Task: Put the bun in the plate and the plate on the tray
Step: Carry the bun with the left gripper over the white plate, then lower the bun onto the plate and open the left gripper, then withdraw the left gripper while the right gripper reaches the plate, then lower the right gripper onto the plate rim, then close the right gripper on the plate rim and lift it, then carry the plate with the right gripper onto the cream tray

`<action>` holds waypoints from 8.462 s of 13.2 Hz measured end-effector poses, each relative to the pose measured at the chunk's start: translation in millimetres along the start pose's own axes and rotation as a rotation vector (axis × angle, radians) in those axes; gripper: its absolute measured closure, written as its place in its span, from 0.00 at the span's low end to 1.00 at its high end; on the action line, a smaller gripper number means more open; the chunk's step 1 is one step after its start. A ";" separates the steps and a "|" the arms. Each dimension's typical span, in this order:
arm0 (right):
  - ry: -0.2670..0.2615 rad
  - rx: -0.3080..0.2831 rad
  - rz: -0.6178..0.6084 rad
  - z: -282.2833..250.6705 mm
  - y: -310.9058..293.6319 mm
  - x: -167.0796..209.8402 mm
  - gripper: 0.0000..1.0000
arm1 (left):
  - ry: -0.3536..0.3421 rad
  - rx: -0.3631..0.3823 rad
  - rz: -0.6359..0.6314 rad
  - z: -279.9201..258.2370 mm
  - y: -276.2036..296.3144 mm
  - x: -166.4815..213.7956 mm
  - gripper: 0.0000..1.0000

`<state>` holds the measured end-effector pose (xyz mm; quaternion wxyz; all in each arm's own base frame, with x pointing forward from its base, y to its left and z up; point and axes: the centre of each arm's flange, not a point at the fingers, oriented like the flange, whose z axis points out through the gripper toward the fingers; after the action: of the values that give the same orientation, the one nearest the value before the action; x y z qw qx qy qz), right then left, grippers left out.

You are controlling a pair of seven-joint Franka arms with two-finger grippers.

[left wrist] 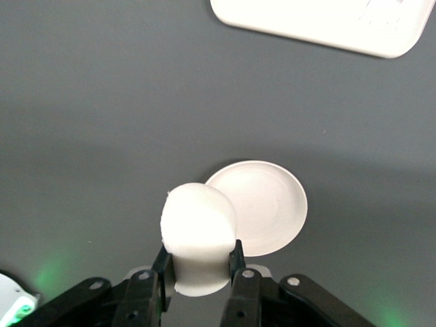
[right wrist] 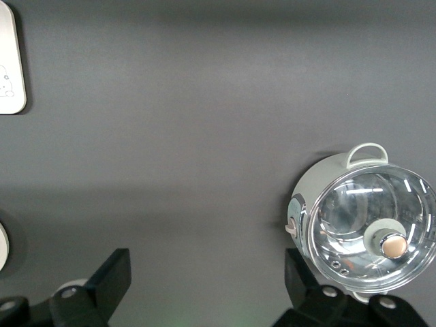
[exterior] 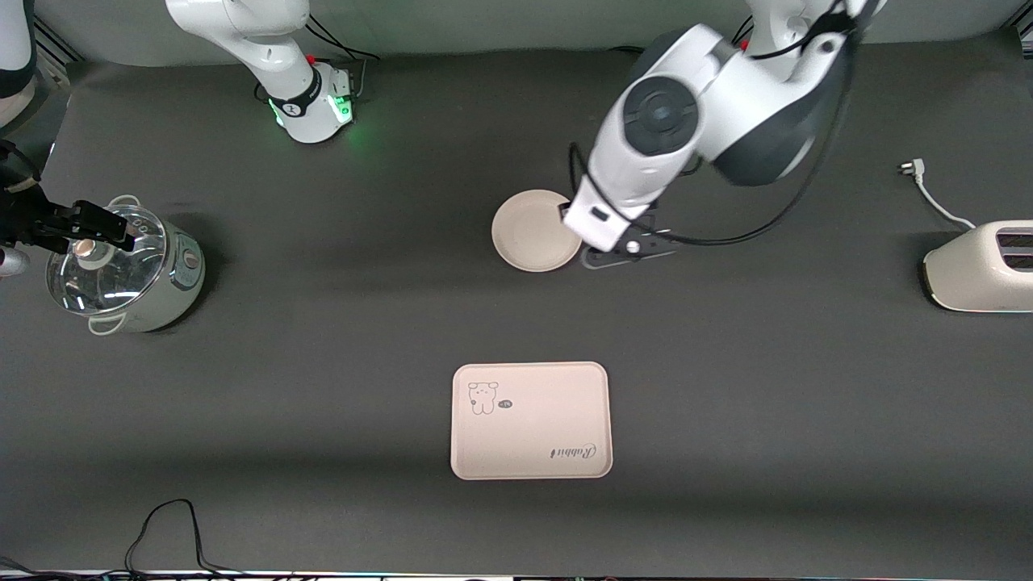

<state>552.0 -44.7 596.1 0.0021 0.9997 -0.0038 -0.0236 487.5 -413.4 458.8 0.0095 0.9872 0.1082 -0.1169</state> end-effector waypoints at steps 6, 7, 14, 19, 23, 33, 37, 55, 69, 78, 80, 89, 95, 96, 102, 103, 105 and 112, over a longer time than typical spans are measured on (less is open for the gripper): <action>-0.001 0.000 0.002 0.3 1.6 -0.1 0.00 | -0.007 -0.008 -0.076 173.3 39.3 -38.8 0.65; -0.001 0.000 0.002 0.3 1.6 -0.1 0.00 | -0.005 -0.009 -0.105 196.3 43.7 -40.3 0.65; -0.001 0.000 0.003 0.5 1.9 -0.2 0.00 | -0.033 0.011 -0.209 268.0 48.1 -31.4 0.36; -0.001 0.000 0.002 0.6 1.9 -0.2 0.00 | -0.004 0.028 -0.245 195.0 44.7 -20.7 0.00; -0.002 0.000 -0.005 0.7 -0.9 -0.1 0.00 | 0.068 0.013 -0.253 62.8 -31.5 31.9 0.00; -0.004 0.069 -0.144 -11.1 -152.2 -19.7 0.00 | 0.132 0.048 -0.073 -101.0 -337.2 138.6 0.00; 0.009 0.072 -0.081 -7.2 -274.0 -54.4 0.00 | 0.147 0.064 -0.001 -130.9 -376.3 142.0 0.00; 0.001 0.165 0.019 143.3 -444.2 -154.4 0.00 | 0.107 0.091 0.082 -131.8 -392.6 140.1 0.00; 0.188 0.217 0.053 389.3 -442.2 -186.8 0.00 | 0.192 0.076 0.125 -140.7 -375.4 125.4 0.00; 0.201 0.220 0.062 433.1 -453.1 -209.8 0.04 | 0.188 0.077 0.128 -140.1 -374.8 124.8 0.00; 0.202 0.221 0.063 432.1 -453.4 -209.4 0.18 | 0.188 0.077 0.128 -140.1 -374.8 124.8 0.00; 0.210 0.239 0.077 418.8 -456.0 -205.5 0.95 | 0.188 0.078 0.135 -139.9 -371.5 123.9 0.00; 0.197 0.241 0.125 373.5 -443.3 -177.1 0.96 | 0.187 0.078 0.135 -139.8 -371.2 123.8 0.00; 0.205 0.259 0.137 348.5 -438.8 -168.2 0.96 | 0.187 0.079 0.136 -139.8 -370.9 123.7 0.00; 0.247 0.357 0.188 259.5 -425.3 -153.3 0.96 | 0.187 0.079 0.138 -139.7 -370.2 123.5 0.00; 0.251 0.360 0.199 258.9 -425.0 -146.1 0.96 | 0.187 0.079 0.138 -139.7 -370.2 123.5 0.00; 0.269 0.365 0.232 258.4 -426.0 -116.3 0.96 | 0.187 0.079 0.138 -139.8 -370.2 123.5 0.00; 0.277 0.327 0.320 267.5 -437.7 72.6 0.96 | 0.187 0.079 0.138 -139.9 -369.9 123.4 0.00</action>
<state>615.2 391.3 323.5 -0.1553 0.9671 -0.1652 0.1152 556.9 -20.0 568.6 -0.0314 0.9985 0.0355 -0.0275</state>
